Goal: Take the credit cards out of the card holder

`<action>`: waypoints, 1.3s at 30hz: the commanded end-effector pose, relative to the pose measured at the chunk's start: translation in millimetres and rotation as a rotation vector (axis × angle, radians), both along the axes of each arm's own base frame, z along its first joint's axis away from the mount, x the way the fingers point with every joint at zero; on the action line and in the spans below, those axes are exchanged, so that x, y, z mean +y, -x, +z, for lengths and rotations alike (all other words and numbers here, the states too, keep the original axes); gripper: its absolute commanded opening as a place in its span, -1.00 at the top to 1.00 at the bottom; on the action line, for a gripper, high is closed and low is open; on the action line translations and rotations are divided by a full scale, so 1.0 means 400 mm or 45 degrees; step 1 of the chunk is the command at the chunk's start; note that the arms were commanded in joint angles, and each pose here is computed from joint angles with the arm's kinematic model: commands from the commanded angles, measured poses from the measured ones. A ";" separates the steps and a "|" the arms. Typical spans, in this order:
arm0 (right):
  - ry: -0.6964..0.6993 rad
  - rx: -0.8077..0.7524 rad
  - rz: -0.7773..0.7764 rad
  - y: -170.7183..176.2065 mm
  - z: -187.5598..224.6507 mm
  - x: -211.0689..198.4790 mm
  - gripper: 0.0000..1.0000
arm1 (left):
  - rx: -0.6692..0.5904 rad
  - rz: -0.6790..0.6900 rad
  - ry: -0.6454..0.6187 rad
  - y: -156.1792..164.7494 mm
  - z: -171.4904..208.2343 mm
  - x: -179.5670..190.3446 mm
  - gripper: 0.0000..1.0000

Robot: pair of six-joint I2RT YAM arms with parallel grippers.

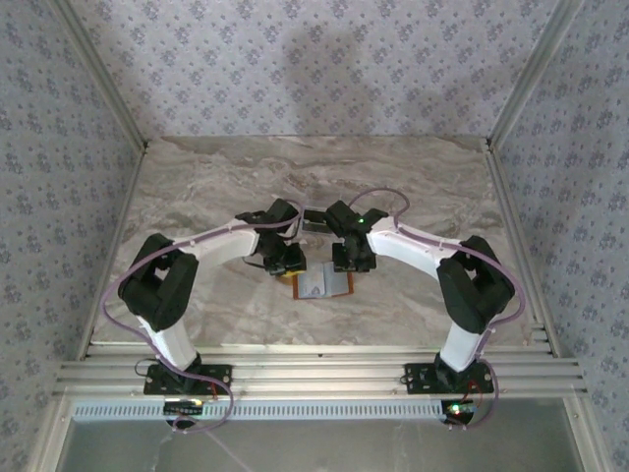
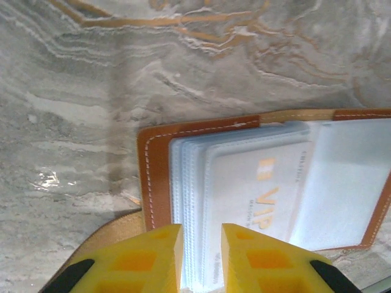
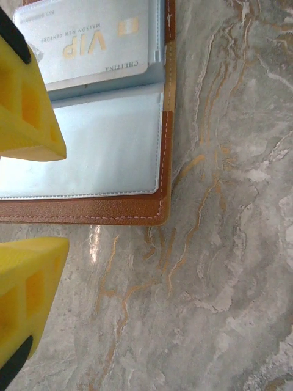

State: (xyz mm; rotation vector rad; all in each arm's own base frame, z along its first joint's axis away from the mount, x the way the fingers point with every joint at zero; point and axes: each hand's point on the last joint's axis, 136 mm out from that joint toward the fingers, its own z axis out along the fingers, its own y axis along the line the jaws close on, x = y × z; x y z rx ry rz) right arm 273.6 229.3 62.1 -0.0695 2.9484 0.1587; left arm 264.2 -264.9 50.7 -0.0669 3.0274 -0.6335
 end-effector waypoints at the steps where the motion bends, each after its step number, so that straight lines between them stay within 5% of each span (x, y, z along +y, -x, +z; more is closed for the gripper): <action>1: -0.021 -0.011 0.016 0.004 0.038 -0.002 0.21 | -0.014 -0.010 -0.049 0.008 0.025 0.007 0.47; 10: -0.319 0.025 0.071 0.003 0.066 0.092 0.27 | 0.039 -0.042 -0.053 0.019 -0.035 -0.027 0.43; 20: -0.568 0.141 0.097 0.016 -0.012 0.146 0.41 | 0.067 -0.054 -0.120 0.031 -0.077 -0.005 0.54; 39: -0.646 0.218 0.079 0.029 -0.076 0.169 0.52 | 0.077 -0.054 -0.126 0.038 -0.090 0.001 0.58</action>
